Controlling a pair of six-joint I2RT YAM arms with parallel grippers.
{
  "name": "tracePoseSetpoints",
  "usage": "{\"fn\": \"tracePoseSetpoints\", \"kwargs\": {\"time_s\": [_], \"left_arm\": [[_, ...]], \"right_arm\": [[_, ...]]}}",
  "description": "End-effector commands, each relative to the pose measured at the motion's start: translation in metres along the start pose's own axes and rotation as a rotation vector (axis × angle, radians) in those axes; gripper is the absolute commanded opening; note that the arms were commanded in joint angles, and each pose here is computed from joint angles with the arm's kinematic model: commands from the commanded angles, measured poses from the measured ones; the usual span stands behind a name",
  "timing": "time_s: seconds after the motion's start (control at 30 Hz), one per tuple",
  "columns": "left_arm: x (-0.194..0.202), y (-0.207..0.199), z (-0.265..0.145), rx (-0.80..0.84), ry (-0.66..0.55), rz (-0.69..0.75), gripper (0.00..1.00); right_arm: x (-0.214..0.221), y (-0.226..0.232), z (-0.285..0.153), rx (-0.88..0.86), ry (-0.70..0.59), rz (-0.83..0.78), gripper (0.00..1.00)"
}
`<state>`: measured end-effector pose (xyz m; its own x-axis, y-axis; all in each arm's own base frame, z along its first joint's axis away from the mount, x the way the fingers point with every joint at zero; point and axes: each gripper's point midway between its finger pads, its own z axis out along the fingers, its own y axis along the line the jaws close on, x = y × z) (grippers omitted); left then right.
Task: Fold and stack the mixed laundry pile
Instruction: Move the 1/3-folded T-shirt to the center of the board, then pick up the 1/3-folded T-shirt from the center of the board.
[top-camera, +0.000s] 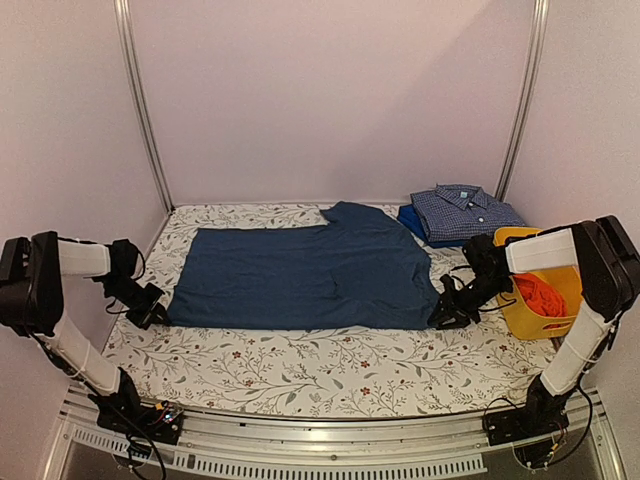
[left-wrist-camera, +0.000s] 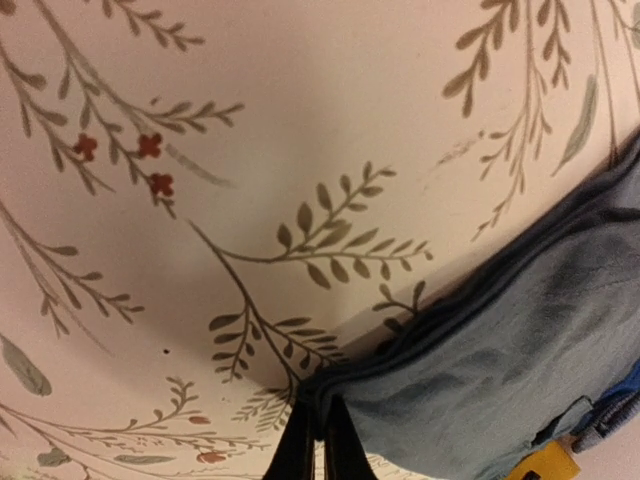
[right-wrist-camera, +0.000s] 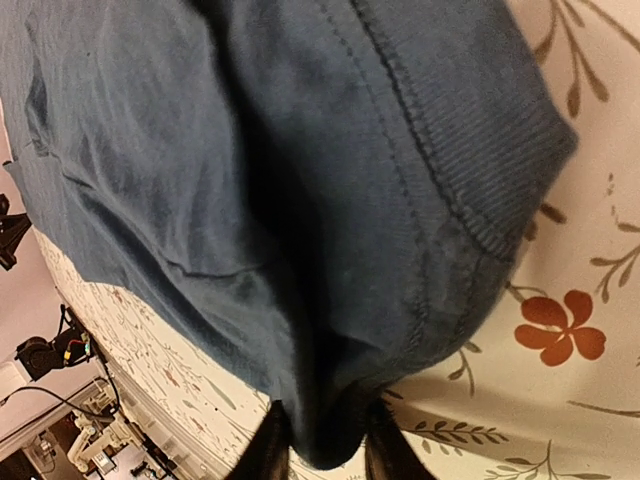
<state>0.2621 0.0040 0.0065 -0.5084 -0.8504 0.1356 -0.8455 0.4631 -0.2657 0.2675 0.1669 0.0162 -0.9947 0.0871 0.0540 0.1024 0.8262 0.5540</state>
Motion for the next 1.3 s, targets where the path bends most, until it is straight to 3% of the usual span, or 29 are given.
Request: {"fn": "tracePoseSetpoints", "kwargs": {"time_s": [0.0,0.1,0.63,0.83,0.87,0.9,0.97,1.07,1.13,1.27], "left_arm": [[0.003,0.012,0.012,-0.034,0.016,-0.024,0.00],[0.005,0.016,0.005,-0.050,0.013,-0.028,0.00],[0.055,0.081,-0.044,-0.152,0.010,-0.154,0.00],[0.069,0.084,-0.045,-0.131,0.059,-0.192,0.00],[0.071,0.083,-0.045,-0.124,0.062,-0.196,0.03],[0.072,0.081,-0.045,-0.110,0.068,-0.198,0.11],[0.074,0.075,-0.048,-0.080,0.079,-0.199,0.33],[0.063,0.061,-0.062,-0.031,0.028,-0.187,0.67],[0.048,0.040,-0.077,0.045,-0.031,-0.137,0.97],[0.015,-0.014,-0.113,0.203,-0.154,0.042,1.00]], "right_arm": [[0.008,-0.019,0.010,0.059,0.030,0.021,0.14],[0.011,-0.017,0.004,0.064,0.027,0.015,0.00],[0.097,-0.016,-0.020,0.043,0.106,0.066,0.00],[0.116,-0.010,-0.016,0.019,0.138,0.068,0.00],[0.116,-0.009,-0.017,0.019,0.141,0.069,0.02],[0.115,-0.008,-0.019,0.020,0.138,0.069,0.12],[0.110,-0.004,-0.024,0.031,0.127,0.062,0.35],[0.098,0.008,-0.039,0.042,0.087,0.035,0.49],[0.086,0.018,-0.052,0.046,0.042,0.004,0.59],[0.045,0.042,-0.079,0.021,-0.077,-0.078,0.71]]}}
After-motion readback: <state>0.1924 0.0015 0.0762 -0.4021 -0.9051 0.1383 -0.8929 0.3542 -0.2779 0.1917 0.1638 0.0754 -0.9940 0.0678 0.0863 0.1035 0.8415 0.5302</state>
